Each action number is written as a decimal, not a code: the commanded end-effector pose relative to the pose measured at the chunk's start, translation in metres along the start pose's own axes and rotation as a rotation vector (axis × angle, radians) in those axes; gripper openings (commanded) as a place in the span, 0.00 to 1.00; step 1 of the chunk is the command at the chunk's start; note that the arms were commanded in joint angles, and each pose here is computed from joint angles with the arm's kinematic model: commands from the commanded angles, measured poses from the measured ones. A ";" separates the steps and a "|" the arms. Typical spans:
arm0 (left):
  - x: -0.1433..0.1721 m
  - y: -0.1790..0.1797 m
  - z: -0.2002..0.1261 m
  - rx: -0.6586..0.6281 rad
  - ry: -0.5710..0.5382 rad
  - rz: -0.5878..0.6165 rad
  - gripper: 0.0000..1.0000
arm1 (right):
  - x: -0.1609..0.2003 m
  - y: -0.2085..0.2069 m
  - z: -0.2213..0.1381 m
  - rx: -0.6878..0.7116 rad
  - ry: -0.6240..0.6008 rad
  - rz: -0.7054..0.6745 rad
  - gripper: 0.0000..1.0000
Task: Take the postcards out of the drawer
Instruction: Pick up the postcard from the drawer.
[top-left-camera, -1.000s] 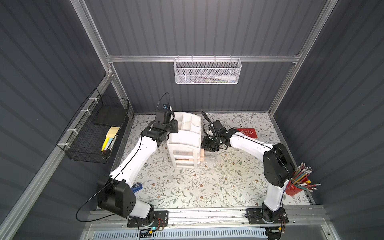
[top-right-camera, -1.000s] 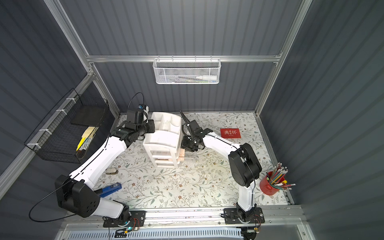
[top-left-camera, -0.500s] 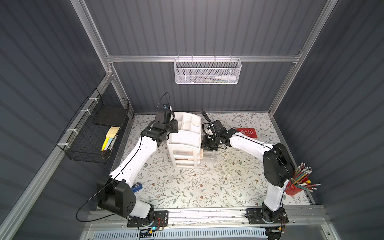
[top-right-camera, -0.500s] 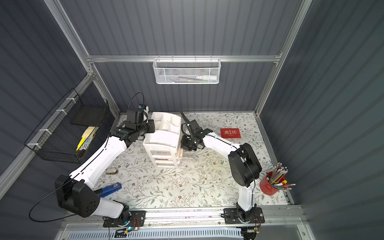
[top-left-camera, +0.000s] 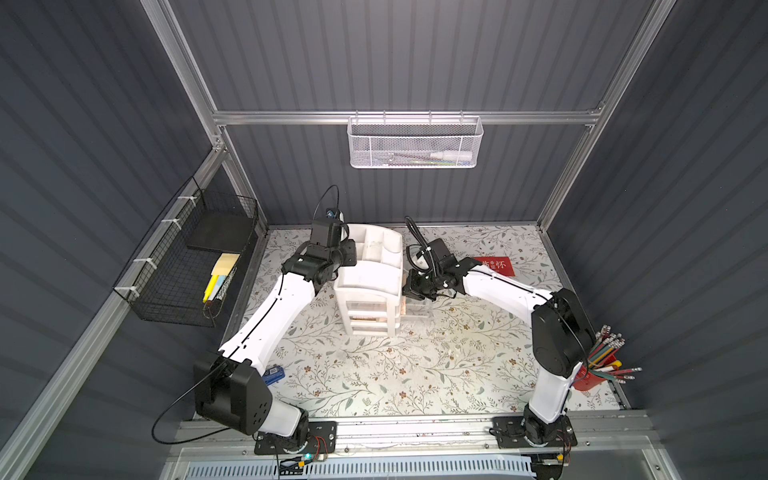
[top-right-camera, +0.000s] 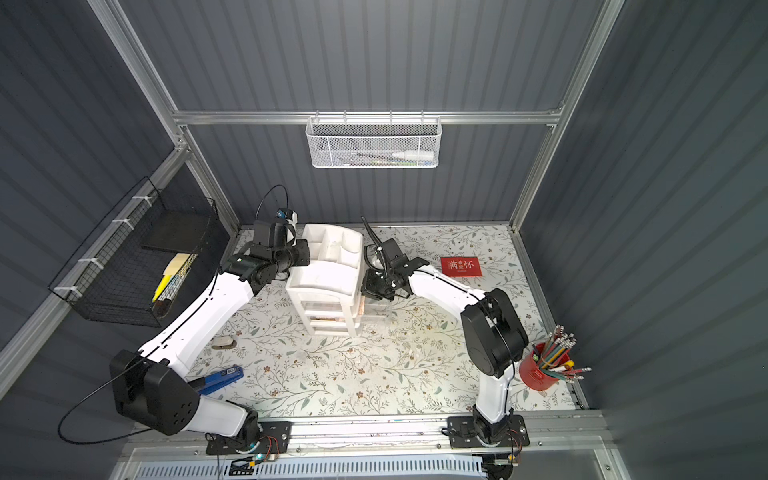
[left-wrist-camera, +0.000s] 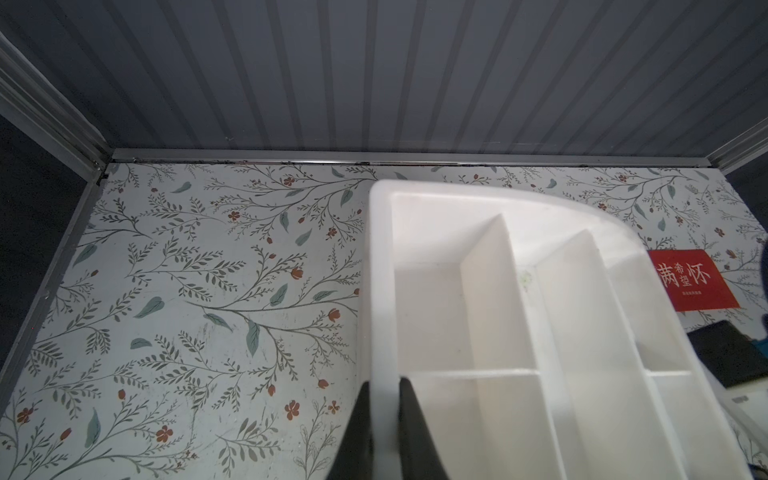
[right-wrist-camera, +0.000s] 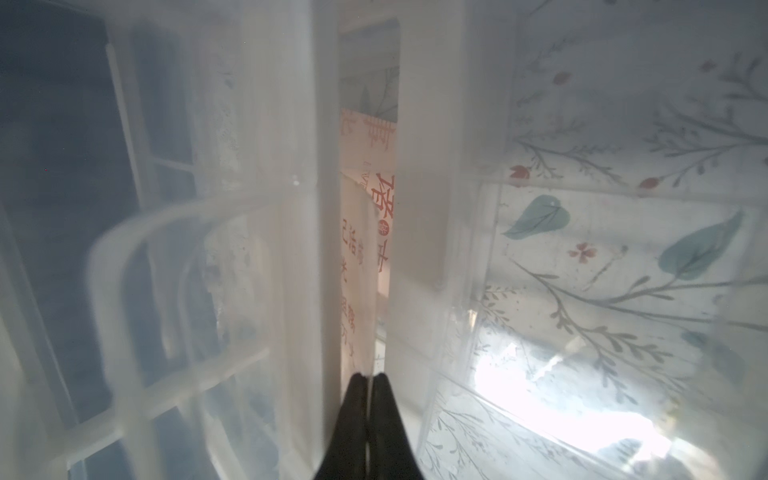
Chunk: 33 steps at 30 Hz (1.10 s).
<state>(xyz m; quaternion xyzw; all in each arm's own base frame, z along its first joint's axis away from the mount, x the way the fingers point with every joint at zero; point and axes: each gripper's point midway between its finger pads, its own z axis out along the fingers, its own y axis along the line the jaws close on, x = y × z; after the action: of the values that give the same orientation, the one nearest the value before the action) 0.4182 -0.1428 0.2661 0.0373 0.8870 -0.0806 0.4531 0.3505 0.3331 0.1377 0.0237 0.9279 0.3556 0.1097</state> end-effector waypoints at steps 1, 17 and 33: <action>0.072 0.012 0.027 -0.050 0.232 0.110 0.00 | -0.009 0.028 -0.025 -0.094 -0.047 -0.058 0.03; 0.074 0.012 0.030 -0.050 0.241 0.111 0.00 | -0.026 0.007 -0.070 -0.060 -0.131 -0.051 0.03; 0.074 0.011 0.031 -0.047 0.242 0.112 0.00 | -0.046 -0.050 -0.144 -0.054 -0.310 0.017 0.03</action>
<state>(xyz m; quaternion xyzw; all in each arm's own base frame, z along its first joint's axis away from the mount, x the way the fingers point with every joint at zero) 0.4188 -0.1433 0.2657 0.0373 0.8870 -0.0810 0.4532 0.3655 0.2102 0.2145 0.0830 0.8937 0.3732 0.2347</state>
